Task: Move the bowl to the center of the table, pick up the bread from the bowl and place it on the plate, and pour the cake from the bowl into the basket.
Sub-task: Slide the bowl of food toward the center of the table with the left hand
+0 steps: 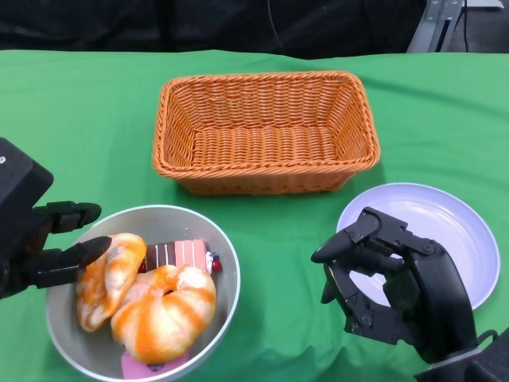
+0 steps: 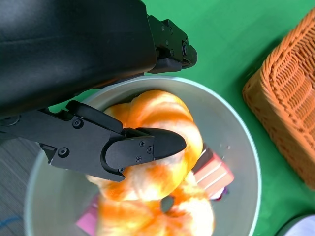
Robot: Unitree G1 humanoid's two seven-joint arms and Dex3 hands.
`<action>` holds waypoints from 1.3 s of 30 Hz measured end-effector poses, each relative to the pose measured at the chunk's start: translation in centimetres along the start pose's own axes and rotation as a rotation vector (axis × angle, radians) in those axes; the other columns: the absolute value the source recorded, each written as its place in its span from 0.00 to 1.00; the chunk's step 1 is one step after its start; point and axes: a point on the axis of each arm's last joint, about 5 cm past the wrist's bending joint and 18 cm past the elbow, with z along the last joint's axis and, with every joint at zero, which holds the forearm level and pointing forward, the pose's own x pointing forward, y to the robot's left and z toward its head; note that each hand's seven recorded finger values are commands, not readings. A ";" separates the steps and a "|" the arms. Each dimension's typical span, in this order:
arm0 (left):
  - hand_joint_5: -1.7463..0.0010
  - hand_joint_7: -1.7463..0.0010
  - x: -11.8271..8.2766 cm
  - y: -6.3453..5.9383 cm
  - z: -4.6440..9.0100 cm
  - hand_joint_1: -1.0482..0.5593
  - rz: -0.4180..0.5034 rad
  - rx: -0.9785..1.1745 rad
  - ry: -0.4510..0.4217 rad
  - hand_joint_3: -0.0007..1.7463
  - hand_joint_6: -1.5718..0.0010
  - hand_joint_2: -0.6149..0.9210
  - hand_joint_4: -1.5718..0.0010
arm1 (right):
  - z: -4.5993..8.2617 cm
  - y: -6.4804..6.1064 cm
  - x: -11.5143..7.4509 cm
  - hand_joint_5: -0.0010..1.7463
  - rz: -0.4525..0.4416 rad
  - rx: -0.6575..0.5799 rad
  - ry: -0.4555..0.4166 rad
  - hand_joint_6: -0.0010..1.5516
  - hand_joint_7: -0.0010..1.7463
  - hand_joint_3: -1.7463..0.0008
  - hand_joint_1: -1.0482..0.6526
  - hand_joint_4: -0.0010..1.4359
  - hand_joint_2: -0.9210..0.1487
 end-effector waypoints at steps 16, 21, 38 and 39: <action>0.98 0.99 0.9 -1.0 0.2 0.38 -0.046 -0.120 -0.008 0.32 0.89 1.00 0.80 | 0.2 0.3 -0.1 0.89 -0.009 0.007 -0.005 0.47 0.70 0.43 0.53 0.54 0.36; 0.98 0.99 1.0 -1.4 0.4 0.38 -0.054 -0.135 -0.028 0.32 0.89 1.00 0.78 | 0.2 0.2 -0.1 0.88 -0.007 0.003 -0.003 0.47 0.69 0.45 0.52 0.53 0.35; 0.98 0.99 1.5 -2.7 0.5 0.36 -0.022 -0.157 -0.070 0.31 0.88 1.00 0.77 | 0.1 0.3 -0.2 0.88 0.000 -0.011 -0.007 0.47 0.68 0.47 0.52 0.53 0.34; 0.98 0.99 1.6 -2.8 0.5 0.36 -0.024 -0.162 -0.072 0.31 0.88 1.00 0.77 | 0.1 0.3 -0.2 0.88 0.000 -0.012 -0.008 0.47 0.68 0.47 0.52 0.53 0.34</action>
